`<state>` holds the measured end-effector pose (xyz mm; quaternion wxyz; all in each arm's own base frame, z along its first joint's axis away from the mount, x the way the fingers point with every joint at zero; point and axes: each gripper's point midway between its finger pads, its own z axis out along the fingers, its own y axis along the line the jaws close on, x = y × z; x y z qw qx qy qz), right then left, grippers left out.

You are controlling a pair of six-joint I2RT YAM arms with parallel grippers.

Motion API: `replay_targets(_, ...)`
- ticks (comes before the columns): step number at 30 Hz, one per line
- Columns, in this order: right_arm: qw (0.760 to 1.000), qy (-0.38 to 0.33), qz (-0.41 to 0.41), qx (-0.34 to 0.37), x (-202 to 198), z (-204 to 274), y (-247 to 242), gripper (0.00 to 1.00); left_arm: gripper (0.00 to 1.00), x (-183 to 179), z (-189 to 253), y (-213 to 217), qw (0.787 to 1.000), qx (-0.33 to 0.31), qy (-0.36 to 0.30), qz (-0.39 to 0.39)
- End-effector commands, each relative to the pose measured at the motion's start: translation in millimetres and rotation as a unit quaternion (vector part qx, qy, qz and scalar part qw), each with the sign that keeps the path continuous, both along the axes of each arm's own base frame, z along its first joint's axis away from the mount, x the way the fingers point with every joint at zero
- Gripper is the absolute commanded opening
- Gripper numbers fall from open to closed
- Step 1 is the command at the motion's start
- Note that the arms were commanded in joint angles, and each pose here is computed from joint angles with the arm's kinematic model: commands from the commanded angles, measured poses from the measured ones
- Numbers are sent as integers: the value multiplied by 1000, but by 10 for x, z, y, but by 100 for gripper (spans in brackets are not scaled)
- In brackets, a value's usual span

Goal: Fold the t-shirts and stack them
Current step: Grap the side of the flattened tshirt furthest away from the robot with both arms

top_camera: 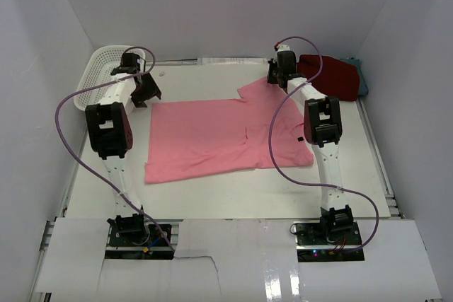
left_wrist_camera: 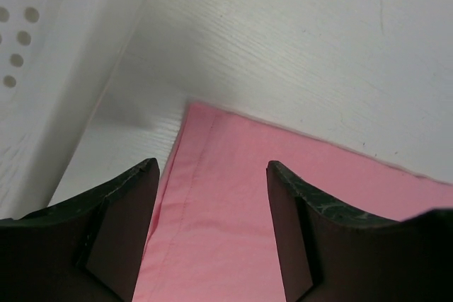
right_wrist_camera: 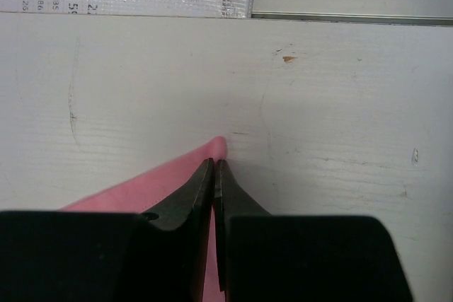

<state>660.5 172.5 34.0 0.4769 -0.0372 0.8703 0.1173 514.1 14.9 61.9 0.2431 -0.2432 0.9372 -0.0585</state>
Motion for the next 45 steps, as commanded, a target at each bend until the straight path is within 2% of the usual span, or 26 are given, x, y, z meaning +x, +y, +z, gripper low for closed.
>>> replay_targets(1,1000,-9,6,-3,-30,178,1,8,73,163,139,69,1000,9,-24,0)
replay_targets(6,1000,-14,8,-1,-20,232,9,8,66,185,-3,60,1000,4,-10,2)
replay_targets(7,1000,-15,8,-1,-18,252,9,8,60,183,-26,62,1000,2,-8,2)
replay_targets(10,1000,-18,7,-3,-8,279,2,8,57,170,-90,36,1000,-3,-1,0)
replay_targets(24,1000,-19,8,-3,-28,323,-1,8,54,144,-329,67,1000,3,22,7)
replay_targets(28,1000,-22,7,-3,-22,356,-2,8,47,122,-416,165,999,30,30,20)
replay_targets(42,1000,-23,7,-2,-12,366,-24,8,46,58,-617,230,995,85,47,27)
replay_targets(45,1000,-23,7,-1,-16,363,-30,8,32,47,-675,193,995,82,53,21)
